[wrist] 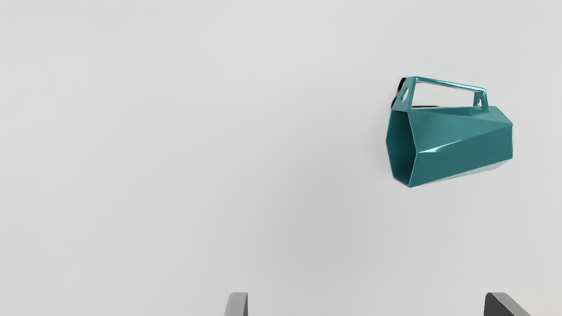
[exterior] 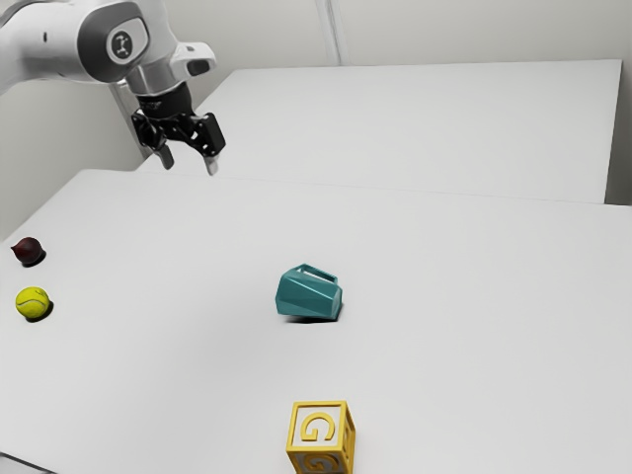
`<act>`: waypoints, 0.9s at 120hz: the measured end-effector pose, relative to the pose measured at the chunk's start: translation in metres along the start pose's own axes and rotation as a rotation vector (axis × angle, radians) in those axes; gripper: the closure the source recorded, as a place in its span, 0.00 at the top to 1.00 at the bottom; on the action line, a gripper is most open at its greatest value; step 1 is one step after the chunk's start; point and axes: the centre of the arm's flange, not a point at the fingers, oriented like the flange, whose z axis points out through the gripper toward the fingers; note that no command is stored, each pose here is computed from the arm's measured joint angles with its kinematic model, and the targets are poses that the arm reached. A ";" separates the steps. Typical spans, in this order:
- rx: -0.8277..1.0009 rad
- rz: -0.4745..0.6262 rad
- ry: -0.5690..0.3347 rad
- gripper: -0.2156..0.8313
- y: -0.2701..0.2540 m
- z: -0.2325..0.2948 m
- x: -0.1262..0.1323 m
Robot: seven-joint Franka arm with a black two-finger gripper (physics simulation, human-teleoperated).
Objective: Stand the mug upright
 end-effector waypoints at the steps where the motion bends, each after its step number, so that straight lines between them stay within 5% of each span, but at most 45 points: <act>1: 0.000 0.000 0.000 0.78 0.000 0.000 0.000; 63: -0.083 -0.026 -0.031 0.78 -0.008 0.038 0.027; 108: -0.283 -0.086 -0.055 0.77 -0.009 0.119 0.033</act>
